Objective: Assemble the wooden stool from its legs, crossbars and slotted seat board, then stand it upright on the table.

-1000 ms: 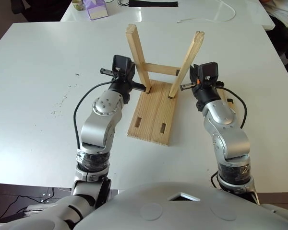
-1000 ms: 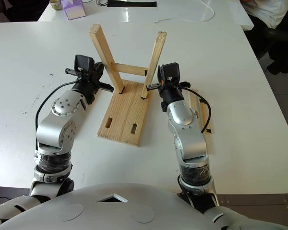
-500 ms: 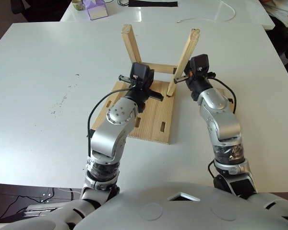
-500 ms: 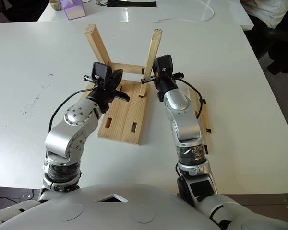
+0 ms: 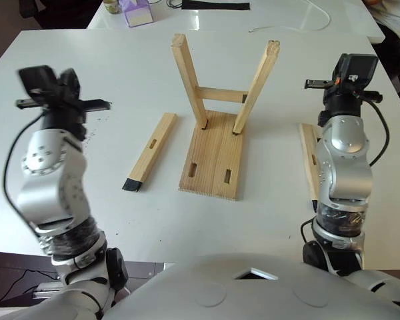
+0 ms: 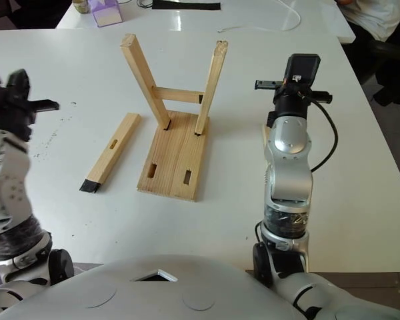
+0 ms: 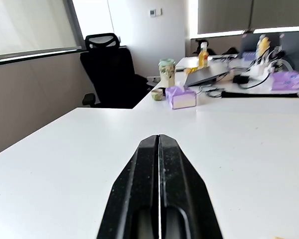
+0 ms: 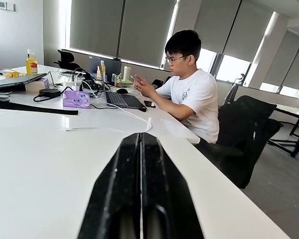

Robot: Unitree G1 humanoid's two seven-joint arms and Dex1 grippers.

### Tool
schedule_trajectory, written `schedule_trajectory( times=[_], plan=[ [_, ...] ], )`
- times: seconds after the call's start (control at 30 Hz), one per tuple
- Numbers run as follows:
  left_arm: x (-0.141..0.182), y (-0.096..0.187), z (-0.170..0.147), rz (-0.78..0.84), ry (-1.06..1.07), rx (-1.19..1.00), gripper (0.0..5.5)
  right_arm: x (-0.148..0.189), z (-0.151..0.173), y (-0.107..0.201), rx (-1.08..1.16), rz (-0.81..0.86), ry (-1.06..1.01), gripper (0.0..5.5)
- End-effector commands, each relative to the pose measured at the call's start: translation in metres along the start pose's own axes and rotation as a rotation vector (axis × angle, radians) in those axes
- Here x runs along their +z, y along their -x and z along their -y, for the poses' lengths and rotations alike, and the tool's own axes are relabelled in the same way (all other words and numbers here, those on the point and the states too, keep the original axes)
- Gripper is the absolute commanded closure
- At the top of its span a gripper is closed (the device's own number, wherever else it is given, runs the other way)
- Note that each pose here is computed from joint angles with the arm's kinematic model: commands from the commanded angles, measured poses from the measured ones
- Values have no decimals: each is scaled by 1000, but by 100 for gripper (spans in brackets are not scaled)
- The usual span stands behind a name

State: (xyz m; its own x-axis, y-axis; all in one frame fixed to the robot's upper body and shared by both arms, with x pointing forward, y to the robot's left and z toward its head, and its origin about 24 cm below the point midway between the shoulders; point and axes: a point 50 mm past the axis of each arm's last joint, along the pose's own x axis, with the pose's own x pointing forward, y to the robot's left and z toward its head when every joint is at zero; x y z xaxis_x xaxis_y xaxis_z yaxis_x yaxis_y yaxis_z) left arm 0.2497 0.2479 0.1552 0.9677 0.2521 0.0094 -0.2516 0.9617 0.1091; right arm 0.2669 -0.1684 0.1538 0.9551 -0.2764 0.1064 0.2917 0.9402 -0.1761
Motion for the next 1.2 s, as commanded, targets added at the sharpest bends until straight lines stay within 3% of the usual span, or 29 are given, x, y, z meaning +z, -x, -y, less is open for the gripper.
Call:
schedule_trajectory(
  times=[0.03,0.13,0.2,0.47,0.63,0.8,0.9,0.97,1.03,1.1,1.2],
  plan=[
    [1,-14,52,34,-32,-140,550,-1,-28,17,103,-86,-64,549],
    [14,25,164,95,112,-803,550,22,-100,51,609,-41,-201,549],
    [22,53,190,106,199,-978,550,23,-109,56,704,-37,-204,549],
    [13,53,167,55,198,-869,550,4,-102,39,721,-65,-141,549],
    [1,23,117,23,58,-595,550,4,-58,22,538,-23,-99,549],
    [25,14,49,79,-33,-473,550,29,1,3,264,158,-25,549],
    [61,3,25,184,-6,-409,550,59,5,-21,233,239,-94,549],
    [87,-12,32,267,36,-391,550,79,-13,-42,312,238,-185,549],
    [106,-29,59,294,68,-381,550,99,-42,-56,462,239,-241,549],
    [117,-40,93,271,110,-413,550,115,-63,-66,544,242,-258,549],
    [129,-46,118,246,197,-472,550,131,-79,-67,615,254,-284,549]
  ],
)
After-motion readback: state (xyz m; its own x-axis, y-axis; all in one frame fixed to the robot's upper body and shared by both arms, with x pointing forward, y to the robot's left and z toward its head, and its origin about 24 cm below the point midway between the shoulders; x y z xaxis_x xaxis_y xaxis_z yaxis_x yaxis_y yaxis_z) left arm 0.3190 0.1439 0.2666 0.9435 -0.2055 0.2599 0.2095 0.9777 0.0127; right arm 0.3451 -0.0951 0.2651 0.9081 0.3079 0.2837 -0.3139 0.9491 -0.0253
